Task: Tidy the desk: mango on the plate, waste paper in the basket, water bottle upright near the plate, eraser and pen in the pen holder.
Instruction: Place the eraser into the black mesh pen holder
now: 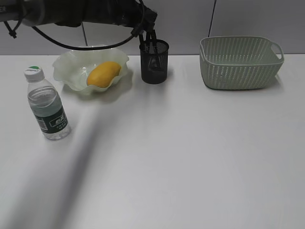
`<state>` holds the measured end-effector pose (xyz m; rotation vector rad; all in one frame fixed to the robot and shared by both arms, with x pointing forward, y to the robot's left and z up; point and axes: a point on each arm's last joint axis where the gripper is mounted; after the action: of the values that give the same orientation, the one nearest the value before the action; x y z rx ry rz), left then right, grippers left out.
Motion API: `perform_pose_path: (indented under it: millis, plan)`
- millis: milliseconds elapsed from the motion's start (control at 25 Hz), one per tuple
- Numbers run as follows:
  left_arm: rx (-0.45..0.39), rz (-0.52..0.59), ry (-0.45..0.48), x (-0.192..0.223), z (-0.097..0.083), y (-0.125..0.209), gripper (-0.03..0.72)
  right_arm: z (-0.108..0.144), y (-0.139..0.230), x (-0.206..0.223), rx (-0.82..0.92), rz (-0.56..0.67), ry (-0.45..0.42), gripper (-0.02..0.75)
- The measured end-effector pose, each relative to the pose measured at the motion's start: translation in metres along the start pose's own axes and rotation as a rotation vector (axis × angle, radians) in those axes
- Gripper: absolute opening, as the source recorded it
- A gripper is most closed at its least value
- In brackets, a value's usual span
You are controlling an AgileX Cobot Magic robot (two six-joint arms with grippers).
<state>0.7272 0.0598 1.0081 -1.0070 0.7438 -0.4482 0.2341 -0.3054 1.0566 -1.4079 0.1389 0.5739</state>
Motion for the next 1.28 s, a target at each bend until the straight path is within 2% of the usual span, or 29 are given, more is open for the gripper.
perform_pose_path:
  millis: [200, 520, 760, 1280]
  plan:
    - [-0.13, -0.038, -0.022, 0.006, 0.002, 0.008, 0.141, 0.0, 0.0, 0.0, 0.0, 0.0, 0.0, 0.339]
    - [-0.206, -0.109, -0.046, 0.005, 0.012, 0.009, 0.141, 0.0, 0.0, 0.0, 0.0, 0.0, 0.0, 0.339]
    - [-0.197, -0.183, 0.077, 0.01, 0.019, 0.032, 0.141, 0.0, 0.0, 0.0, 0.0, 0.0, 0.0, 0.339]
    - [-0.182, -0.219, 0.073, 0.01, 0.025, 0.026, 0.141, 0.0, 0.0, 0.0, 0.0, 0.0, 0.0, 0.339]
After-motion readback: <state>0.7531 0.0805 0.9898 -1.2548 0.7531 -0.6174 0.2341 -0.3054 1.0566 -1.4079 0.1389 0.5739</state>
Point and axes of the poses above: a point on each arm's last joint axis where the gripper is mounted, x pointing out along that axis toward the gripper, z along the wrist's bending axis when the last joint is at zero, y = z × x, and after that the axes turned 11 degrees about x, right-handed
